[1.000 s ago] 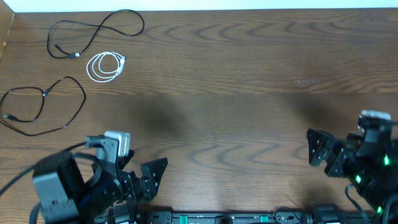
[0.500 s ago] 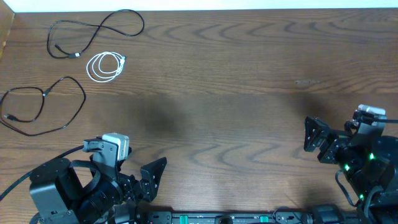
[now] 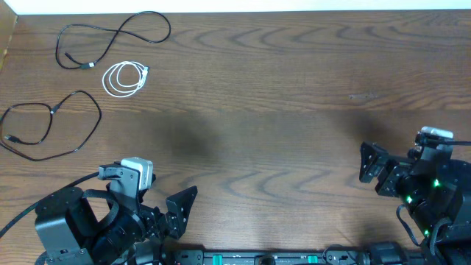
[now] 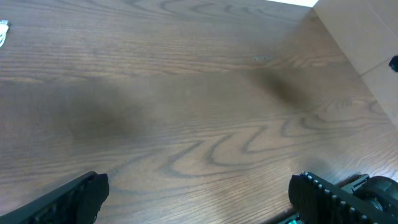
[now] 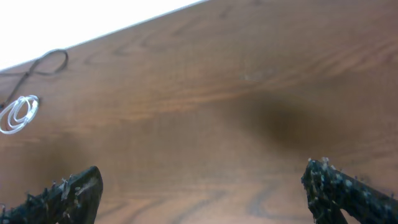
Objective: Untangle cables
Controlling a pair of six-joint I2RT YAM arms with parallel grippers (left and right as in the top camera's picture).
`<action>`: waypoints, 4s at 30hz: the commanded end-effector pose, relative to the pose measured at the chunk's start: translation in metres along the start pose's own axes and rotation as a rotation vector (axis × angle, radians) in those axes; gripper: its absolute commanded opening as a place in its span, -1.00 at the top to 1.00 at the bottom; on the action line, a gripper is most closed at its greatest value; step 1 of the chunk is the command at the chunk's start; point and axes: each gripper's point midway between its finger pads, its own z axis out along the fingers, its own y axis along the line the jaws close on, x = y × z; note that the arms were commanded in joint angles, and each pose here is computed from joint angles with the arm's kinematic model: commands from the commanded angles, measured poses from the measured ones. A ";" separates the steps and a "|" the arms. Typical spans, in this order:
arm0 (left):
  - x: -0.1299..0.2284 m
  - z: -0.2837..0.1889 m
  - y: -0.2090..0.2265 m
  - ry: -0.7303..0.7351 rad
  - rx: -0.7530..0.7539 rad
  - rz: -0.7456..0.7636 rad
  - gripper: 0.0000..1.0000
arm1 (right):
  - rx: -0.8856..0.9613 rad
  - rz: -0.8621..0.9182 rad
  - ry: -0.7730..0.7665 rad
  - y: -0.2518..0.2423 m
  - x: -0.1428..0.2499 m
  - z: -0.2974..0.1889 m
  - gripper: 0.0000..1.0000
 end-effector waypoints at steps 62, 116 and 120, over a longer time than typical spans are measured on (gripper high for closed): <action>-0.001 -0.001 0.001 -0.004 -0.007 0.014 -0.96 | 0.141 -0.247 -0.321 -0.065 0.058 0.028 -0.98; -0.001 -0.001 0.001 -0.004 -0.007 0.014 -0.95 | -0.025 -0.298 -0.555 -0.042 0.053 0.078 -0.99; -0.001 -0.001 0.001 -0.004 -0.007 0.014 -0.96 | -0.027 -0.298 -0.568 -0.042 0.051 0.078 -0.99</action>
